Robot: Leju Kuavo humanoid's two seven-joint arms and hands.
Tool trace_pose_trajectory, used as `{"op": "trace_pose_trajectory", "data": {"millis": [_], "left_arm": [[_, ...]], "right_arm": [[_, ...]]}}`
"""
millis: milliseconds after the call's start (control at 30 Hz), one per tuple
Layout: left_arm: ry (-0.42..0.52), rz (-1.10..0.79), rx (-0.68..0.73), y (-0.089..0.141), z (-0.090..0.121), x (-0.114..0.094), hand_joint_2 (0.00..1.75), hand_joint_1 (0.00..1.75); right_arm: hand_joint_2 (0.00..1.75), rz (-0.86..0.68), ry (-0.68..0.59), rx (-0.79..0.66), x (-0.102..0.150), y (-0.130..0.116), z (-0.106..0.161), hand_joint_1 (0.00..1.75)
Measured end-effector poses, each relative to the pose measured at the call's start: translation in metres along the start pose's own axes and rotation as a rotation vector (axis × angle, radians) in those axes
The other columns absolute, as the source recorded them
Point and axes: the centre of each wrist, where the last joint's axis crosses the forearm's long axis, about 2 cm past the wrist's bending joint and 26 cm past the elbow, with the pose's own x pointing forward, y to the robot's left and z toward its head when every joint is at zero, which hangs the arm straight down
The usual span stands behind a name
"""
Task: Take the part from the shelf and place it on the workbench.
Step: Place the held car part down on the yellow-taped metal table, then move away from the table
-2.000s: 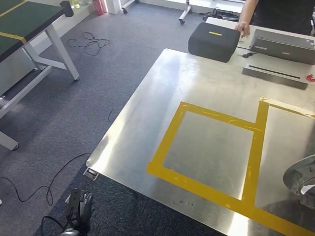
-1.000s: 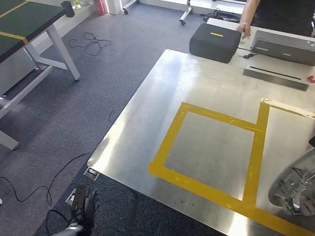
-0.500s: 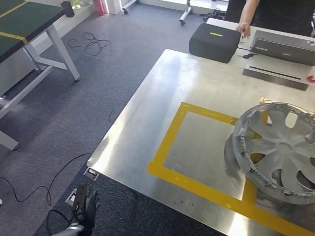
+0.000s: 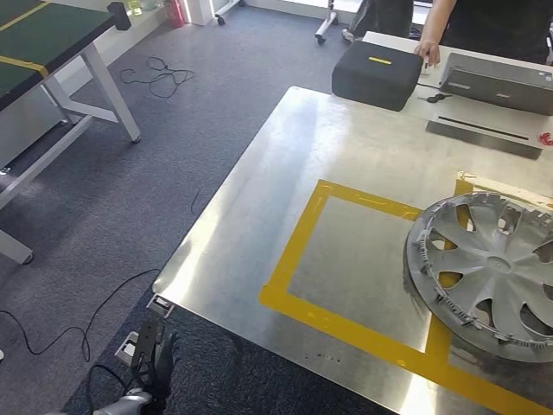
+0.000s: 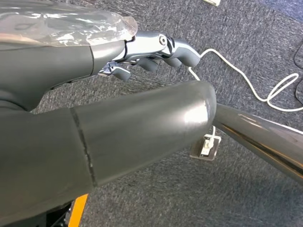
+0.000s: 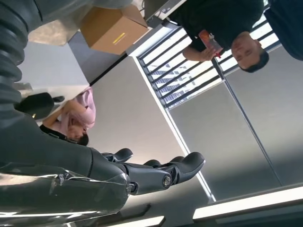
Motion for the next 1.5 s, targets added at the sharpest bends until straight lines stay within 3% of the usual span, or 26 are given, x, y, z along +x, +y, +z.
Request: {"op": "trace_pose_trajectory", "data": {"millis": [133, 267, 367, 533, 900, 1500], "left_arm": [[0.0, 0.001, 0.0, 0.0, 0.0, 0.0, 0.0, 0.0], [0.0, 0.004, 0.0, 0.0, 0.0, 0.0, 0.0, 0.0], [0.002, 0.006, 0.003, 0.0, 0.0, -0.001, 0.0, 0.0], [0.008, 0.011, 0.014, 0.002, 0.002, -0.003, 0.0, 0.0], [0.015, 0.004, 0.021, 0.004, 0.005, -0.006, 0.0, 0.0], [0.012, -0.001, 0.023, 0.007, 0.005, -0.006, 0.0, 0.0]], "right_arm": [[1.75, -0.216, -0.015, 0.028, -0.004, 0.002, -0.001, 0.0], [0.0, -0.582, -0.028, 0.108, -0.012, 0.016, 0.009, 0.0], [0.0, -0.784, -0.033, 0.16, -0.018, 0.035, 0.029, 0.0], [0.0, -0.947, -0.082, 0.22, -0.021, 0.068, 0.074, 0.0], [0.0, -1.152, -0.071, 0.232, -0.014, 0.103, 0.122, 0.0], [0.0, -1.158, -0.046, 0.209, -0.008, 0.113, 0.135, 0.0]]}}
